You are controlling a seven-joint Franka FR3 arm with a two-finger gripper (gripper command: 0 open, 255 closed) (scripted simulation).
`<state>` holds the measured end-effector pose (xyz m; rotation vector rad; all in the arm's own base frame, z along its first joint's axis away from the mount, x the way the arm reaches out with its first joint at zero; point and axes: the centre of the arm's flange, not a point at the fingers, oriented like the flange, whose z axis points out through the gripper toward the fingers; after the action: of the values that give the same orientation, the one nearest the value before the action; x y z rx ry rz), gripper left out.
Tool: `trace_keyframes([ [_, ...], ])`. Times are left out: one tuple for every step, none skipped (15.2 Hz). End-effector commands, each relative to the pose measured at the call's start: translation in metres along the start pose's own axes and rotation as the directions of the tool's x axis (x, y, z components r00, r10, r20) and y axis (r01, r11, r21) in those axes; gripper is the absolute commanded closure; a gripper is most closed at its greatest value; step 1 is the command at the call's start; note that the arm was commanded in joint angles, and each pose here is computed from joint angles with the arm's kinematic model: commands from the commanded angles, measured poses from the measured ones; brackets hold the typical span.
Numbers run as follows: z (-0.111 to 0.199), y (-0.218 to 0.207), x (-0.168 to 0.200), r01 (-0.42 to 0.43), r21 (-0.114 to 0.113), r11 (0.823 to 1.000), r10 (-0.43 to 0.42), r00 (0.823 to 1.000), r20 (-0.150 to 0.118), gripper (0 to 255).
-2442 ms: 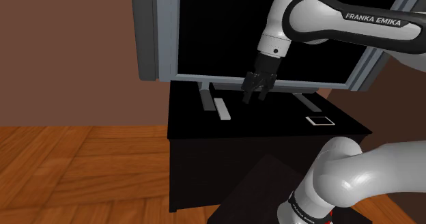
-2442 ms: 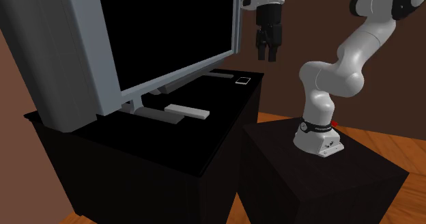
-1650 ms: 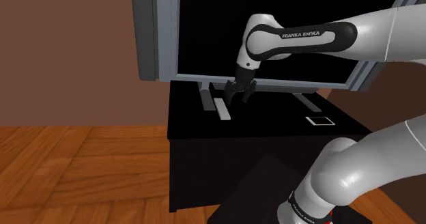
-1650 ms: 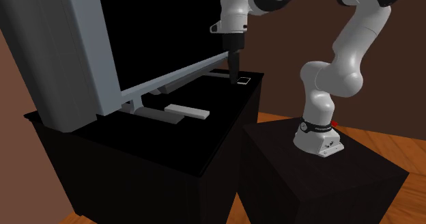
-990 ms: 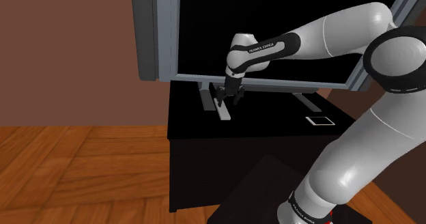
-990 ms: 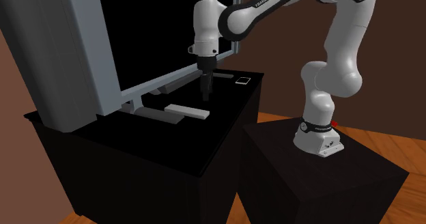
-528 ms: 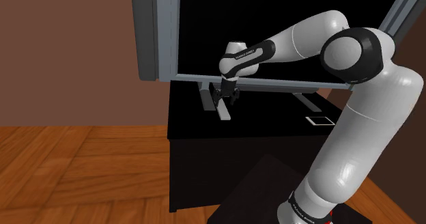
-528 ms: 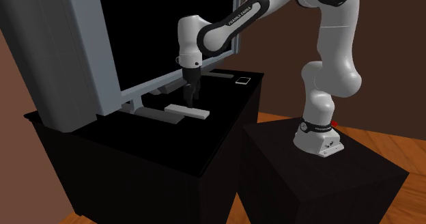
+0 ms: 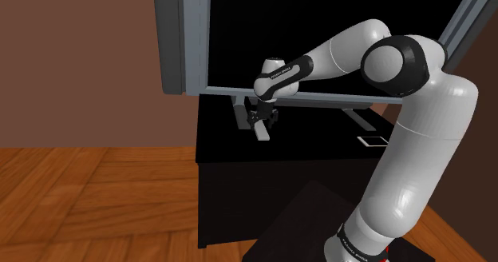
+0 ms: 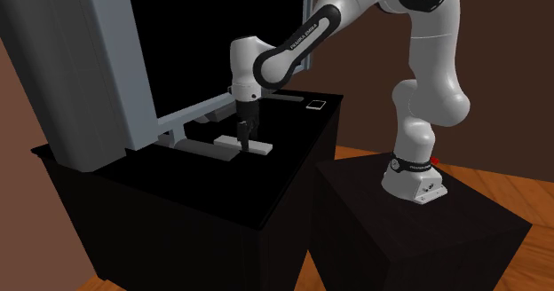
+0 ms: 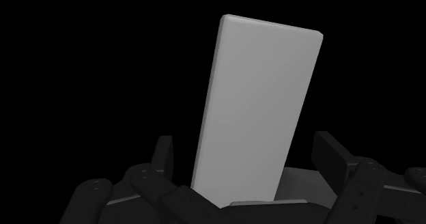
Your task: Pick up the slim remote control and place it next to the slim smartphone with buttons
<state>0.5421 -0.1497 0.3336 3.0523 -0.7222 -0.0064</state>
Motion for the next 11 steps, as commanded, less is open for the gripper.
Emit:
trace_keyframes([
  [0.005,-0.0008,-0.0002,0.0,0.0,1.0,0.0,1.0,0.0,0],
  [0.005,-0.0008,-0.0002,0.0,0.0,1.0,0.0,1.0,0.0,0],
  [0.005,-0.0008,-0.0002,0.0,0.0,1.0,0.0,1.0,0.0,0],
  [0.005,-0.0008,-0.0002,0.0,0.0,1.0,0.0,1.0,0.0,0],
  [0.005,-0.0008,-0.0002,0.0,0.0,1.0,0.0,1.0,0.0,0],
  [0.005,-0.0008,-0.0002,0.0,0.0,1.0,0.0,1.0,0.0,0],
  [0.005,-0.0008,-0.0002,0.0,0.0,1.0,0.0,1.0,0.0,0],
  [0.005,-0.0008,-0.0002,0.0,0.0,1.0,0.0,1.0,0.0,255],
  [0.005,-0.0008,-0.0002,0.0,0.0,1.0,0.0,1.0,0.0,255],
  [0.005,-0.0008,-0.0002,0.0,0.0,1.0,0.0,1.0,0.0,255],
  [0.0049,-0.0009,-0.0002,0.0,0.0,1.0,0.0,1.0,0.0,255],
])
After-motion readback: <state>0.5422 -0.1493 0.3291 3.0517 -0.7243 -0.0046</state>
